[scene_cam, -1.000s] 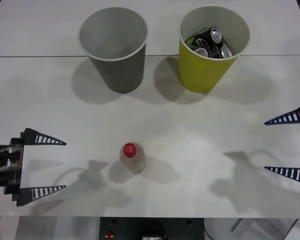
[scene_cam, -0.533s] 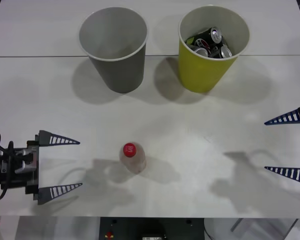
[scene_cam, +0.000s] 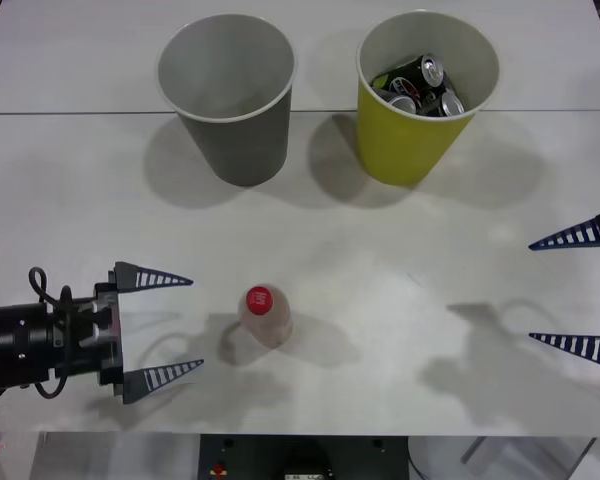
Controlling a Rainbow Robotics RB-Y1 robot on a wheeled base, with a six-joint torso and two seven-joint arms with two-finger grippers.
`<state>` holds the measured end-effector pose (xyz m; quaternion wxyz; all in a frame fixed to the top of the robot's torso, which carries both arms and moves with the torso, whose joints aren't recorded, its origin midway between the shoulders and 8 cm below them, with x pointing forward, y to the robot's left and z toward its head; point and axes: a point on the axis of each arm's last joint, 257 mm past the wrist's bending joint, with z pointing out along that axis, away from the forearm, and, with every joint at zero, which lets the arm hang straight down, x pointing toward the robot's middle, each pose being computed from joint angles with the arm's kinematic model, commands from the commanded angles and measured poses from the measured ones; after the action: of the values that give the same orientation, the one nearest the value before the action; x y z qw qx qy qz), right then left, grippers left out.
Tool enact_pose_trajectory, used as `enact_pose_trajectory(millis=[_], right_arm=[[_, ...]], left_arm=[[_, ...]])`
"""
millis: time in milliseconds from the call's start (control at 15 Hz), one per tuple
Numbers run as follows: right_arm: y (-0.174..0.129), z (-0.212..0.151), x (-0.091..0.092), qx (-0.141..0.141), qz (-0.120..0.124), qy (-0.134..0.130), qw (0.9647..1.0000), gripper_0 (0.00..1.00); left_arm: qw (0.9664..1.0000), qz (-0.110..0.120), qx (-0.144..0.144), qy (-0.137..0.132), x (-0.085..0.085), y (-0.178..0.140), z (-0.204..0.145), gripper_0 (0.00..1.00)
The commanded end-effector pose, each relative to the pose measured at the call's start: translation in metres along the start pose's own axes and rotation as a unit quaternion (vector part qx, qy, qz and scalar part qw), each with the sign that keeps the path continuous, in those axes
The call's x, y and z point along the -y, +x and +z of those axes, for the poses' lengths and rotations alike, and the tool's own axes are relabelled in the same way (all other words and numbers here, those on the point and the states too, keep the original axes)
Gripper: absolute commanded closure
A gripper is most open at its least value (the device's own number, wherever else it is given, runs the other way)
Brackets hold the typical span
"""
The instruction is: Put the can into the green bin and the plastic bottle into the gray bin
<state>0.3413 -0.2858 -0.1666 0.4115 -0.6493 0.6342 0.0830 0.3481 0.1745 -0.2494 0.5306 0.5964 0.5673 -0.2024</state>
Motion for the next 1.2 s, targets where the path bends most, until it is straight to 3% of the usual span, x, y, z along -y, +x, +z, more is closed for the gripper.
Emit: enact_pose_trajectory(millis=[67, 533, 1200], right_arm=[[0.0, 0.0, 0.0, 0.0, 0.0, 0.0, 1.0, 0.0], [0.0, 0.0, 0.0, 0.0, 0.0, 0.0, 1.0, 0.0], [0.0, 0.0, 0.0, 0.0, 0.0, 0.0, 1.0, 0.0]], left_arm=[[0.9998, -0.009, 0.013, -0.008, 0.0, -0.003, 0.018, 0.0], [0.9984, -0.024, 0.05, 0.014, 0.001, -0.011, 0.063, 0.0], [0.9978, -0.006, 0.064, 0.013, 0.006, -0.034, 0.119, 0.0]])
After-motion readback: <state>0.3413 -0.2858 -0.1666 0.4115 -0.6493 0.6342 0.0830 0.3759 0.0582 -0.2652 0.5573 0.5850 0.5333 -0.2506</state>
